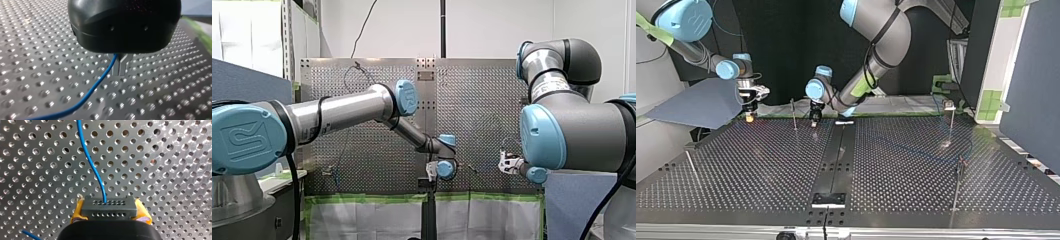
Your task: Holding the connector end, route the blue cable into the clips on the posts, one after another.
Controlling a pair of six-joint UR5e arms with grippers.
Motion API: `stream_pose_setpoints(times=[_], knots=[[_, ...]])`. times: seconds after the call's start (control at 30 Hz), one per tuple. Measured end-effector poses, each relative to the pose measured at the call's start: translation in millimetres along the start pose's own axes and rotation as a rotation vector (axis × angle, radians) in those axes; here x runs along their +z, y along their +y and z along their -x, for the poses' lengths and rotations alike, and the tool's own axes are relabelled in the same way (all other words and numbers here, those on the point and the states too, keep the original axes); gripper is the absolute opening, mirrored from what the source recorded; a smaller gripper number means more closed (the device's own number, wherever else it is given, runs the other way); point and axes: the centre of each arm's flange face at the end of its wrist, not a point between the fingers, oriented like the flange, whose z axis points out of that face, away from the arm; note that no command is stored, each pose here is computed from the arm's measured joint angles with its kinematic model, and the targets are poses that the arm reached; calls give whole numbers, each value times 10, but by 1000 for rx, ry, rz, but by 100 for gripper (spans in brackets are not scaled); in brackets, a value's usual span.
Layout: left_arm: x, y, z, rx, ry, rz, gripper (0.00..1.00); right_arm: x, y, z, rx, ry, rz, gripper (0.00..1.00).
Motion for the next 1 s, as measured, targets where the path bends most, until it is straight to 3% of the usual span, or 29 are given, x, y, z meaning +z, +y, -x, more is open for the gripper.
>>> stream_pose_setpoints(times=[0.07,0.13,0.17,0.2,0.23,0.27,0.33,0.57,0.67,1.0], knots=[[-31,-32,-23,18,18,-13,18,-1,0,4,0,-1,0,0],[-64,-66,-46,39,38,-27,31,-3,0,10,0,-2,0,0],[-82,-86,-57,53,50,-37,31,-4,0,12,0,-3,0,0],[-95,-96,-68,64,60,-45,41,-5,-1,16,1,-4,0,0],[-108,-103,-79,76,70,-50,62,-7,-1,19,2,-4,-1,0],[-127,-112,-92,92,82,-56,62,-7,-1,20,2,-5,-1,0],[-161,-126,-115,119,102,-60,100,-10,-3,24,3,-8,-1,0],[-334,-194,-196,224,167,-27,100,-16,-6,33,4,-14,-1,0],[-414,-231,-229,243,192,-10,100,-16,-23,37,6,-15,-4,0],[-872,-568,-302,294,281,-21,100,-34,-27,58,8,-30,-8,0]])
